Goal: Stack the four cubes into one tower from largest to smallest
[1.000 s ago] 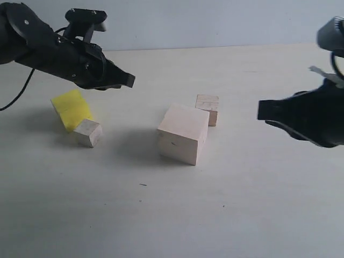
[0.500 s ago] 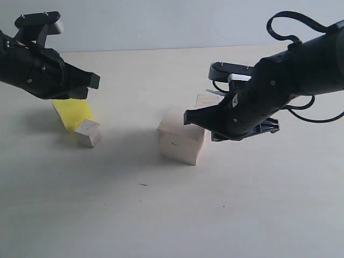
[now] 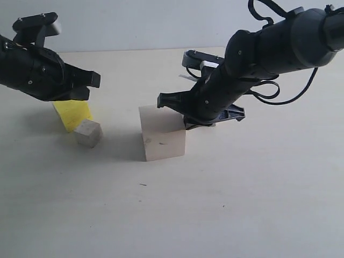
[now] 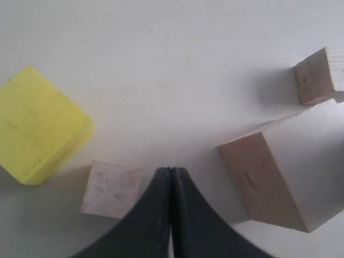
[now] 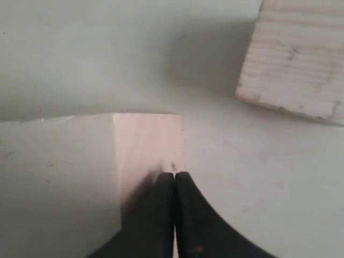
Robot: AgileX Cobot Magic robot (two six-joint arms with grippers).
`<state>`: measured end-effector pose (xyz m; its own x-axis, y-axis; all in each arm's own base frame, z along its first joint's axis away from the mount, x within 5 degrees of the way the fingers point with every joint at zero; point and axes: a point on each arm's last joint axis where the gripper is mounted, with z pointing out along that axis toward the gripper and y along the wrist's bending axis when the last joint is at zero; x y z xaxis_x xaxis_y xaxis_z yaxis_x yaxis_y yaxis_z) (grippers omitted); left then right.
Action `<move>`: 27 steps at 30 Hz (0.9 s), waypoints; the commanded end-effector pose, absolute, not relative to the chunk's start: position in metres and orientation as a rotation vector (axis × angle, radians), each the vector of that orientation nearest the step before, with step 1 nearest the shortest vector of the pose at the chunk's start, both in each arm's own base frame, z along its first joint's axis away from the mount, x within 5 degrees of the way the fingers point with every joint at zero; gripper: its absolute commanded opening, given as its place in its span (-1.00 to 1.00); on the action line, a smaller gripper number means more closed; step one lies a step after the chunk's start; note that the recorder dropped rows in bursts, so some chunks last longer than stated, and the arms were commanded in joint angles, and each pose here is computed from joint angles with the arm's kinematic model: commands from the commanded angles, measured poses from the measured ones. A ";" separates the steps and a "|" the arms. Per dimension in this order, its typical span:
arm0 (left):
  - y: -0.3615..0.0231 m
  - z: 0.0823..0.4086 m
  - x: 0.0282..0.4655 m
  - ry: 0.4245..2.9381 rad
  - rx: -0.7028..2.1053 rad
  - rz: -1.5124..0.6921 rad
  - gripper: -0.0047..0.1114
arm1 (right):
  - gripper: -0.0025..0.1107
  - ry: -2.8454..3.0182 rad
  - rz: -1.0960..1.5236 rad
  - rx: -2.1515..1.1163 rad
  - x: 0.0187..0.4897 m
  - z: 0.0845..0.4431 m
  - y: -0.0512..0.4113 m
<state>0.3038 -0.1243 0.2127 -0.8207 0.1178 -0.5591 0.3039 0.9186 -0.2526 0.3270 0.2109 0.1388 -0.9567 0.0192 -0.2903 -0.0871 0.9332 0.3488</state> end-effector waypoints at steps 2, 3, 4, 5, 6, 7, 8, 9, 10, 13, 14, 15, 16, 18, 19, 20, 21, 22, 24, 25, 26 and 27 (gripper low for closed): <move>-0.136 0.209 0.301 2.532 0.316 -0.539 -0.92 | -0.96 2.814 0.526 -0.072 0.327 0.139 0.212; -0.141 0.204 0.299 2.548 0.334 -0.558 -0.92 | -0.96 2.815 0.523 -0.079 0.327 0.140 0.212; -0.146 0.198 0.299 2.564 0.353 -0.570 -0.92 | -0.96 2.819 0.514 -0.092 0.327 0.140 0.211; -0.149 0.193 0.298 2.581 0.372 -0.572 -0.92 | -0.96 2.824 0.506 -0.103 0.326 0.140 0.211; -0.153 0.186 0.297 2.605 0.385 -0.574 -0.92 | -0.96 2.834 0.500 -0.110 0.325 0.139 0.211; -0.155 0.179 0.297 2.627 0.393 -0.573 -0.92 | -0.96 2.845 0.497 -0.115 0.324 0.139 0.210; -0.157 0.173 0.298 2.646 0.396 -0.572 -0.92 | -0.96 2.860 0.495 -0.119 0.323 0.139 0.210; -0.157 0.168 0.298 2.663 0.390 -0.573 -0.92 | -0.96 2.871 0.493 -0.122 0.322 0.138 0.210; -0.158 0.164 0.299 2.674 0.383 -0.578 -0.92 | -0.96 2.886 0.491 -0.126 0.321 0.138 0.210; -0.159 0.156 0.300 2.691 0.383 -0.593 -0.92 | -0.96 2.909 0.487 -0.132 0.319 0.137 0.209; -0.161 0.155 0.300 2.690 0.387 -0.613 -0.92 | -0.96 2.916 0.486 -0.133 0.318 0.137 0.209; -0.162 0.154 0.300 2.688 0.389 -0.638 -0.92 | -0.96 2.921 0.487 -0.132 0.318 0.137 0.209; -0.164 0.153 0.300 2.679 0.395 -0.665 -0.92 | -0.96 2.927 0.493 -0.129 0.317 0.137 0.210; -0.167 0.152 0.300 2.664 0.399 -0.705 -0.92 | -0.96 2.931 0.516 -0.149 0.316 0.138 0.211; -0.168 0.151 0.301 2.660 0.395 -0.718 -0.92 | -0.96 2.932 0.526 -0.156 0.316 0.138 0.212; -0.168 0.151 0.301 2.657 0.397 -0.722 -0.92 | -0.96 2.932 0.540 -0.163 0.315 0.138 0.213; -0.168 0.150 0.301 2.658 0.399 -0.724 -0.92 | -0.96 2.929 0.554 -0.171 0.315 0.138 0.214; -0.169 0.148 0.301 2.664 0.394 -0.726 -0.92 | -0.96 2.926 0.566 -0.182 0.315 0.139 0.214; -0.169 0.145 0.302 2.674 0.393 -0.724 -0.92 | -0.96 2.914 0.591 -0.192 0.315 0.139 0.216; -0.169 0.143 0.302 2.677 0.395 -0.724 -0.92 | -0.96 2.907 0.598 -0.194 0.316 0.140 0.216; -0.169 0.141 0.302 2.681 0.402 -0.725 -0.92 | -0.96 2.897 0.605 -0.192 0.316 0.140 0.217; -0.170 0.140 0.304 2.680 0.402 -0.733 -0.92 | -0.96 2.890 0.605 -0.189 0.317 0.140 0.217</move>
